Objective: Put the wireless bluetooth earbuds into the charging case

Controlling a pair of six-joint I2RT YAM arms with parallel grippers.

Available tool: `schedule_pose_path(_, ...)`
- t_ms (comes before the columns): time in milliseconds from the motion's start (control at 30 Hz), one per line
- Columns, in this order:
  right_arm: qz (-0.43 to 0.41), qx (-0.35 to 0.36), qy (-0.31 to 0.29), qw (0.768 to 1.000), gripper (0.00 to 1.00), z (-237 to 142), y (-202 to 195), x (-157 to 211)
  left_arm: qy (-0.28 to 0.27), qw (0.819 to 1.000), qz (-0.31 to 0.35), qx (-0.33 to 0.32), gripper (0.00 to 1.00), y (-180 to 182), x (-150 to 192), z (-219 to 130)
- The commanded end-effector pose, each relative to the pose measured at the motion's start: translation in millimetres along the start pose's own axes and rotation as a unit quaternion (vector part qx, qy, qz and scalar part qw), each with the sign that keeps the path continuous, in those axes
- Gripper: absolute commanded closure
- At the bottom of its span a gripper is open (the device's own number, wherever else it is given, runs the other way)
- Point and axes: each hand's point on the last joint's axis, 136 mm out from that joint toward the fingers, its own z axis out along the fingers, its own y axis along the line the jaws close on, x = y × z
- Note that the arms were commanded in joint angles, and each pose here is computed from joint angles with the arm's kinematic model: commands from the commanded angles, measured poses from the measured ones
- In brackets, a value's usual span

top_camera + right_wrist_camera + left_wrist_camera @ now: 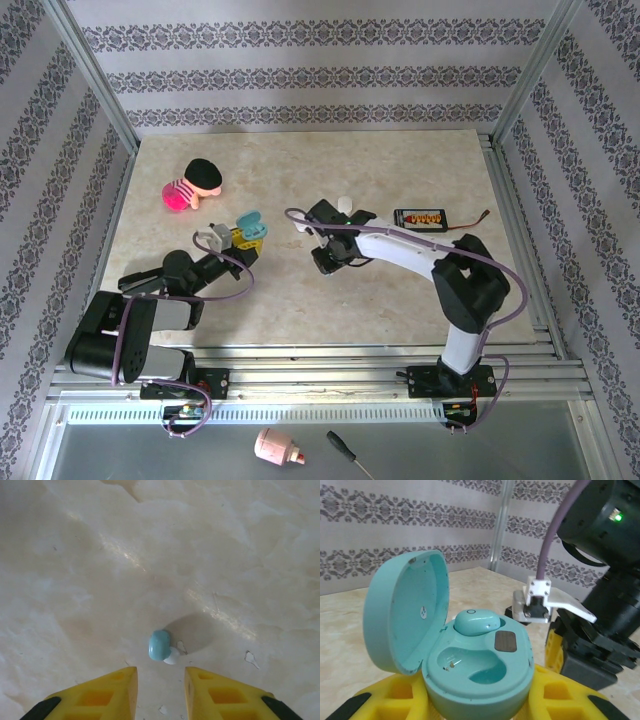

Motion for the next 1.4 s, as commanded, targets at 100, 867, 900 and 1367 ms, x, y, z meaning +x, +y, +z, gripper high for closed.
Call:
schedule_pose_path(100, -0.024, 0.1, 0.064, 0.993, 0.72, 13, -11, 20, -0.029, 0.999, 0.013, -0.015, 0.67, 6, -15, -5)
schedule_pose_path(867, -0.065, 0.157, 0.079, 0.982, 0.76, 29, 1, 13, -0.025, 1.0, 0.01, -0.016, 0.67, 7, -11, -7)
schedule_pose_path(900, -0.067, 0.156, 0.079, 0.982, 0.76, 30, 2, 12, -0.024, 1.0, 0.01, -0.016, 0.67, 7, -10, -7)
schedule_pose_path(1367, -0.083, 0.164, 0.097, 0.978, 0.76, 42, 4, 14, -0.023, 1.0, 0.011, -0.015, 0.67, 7, -10, -7)
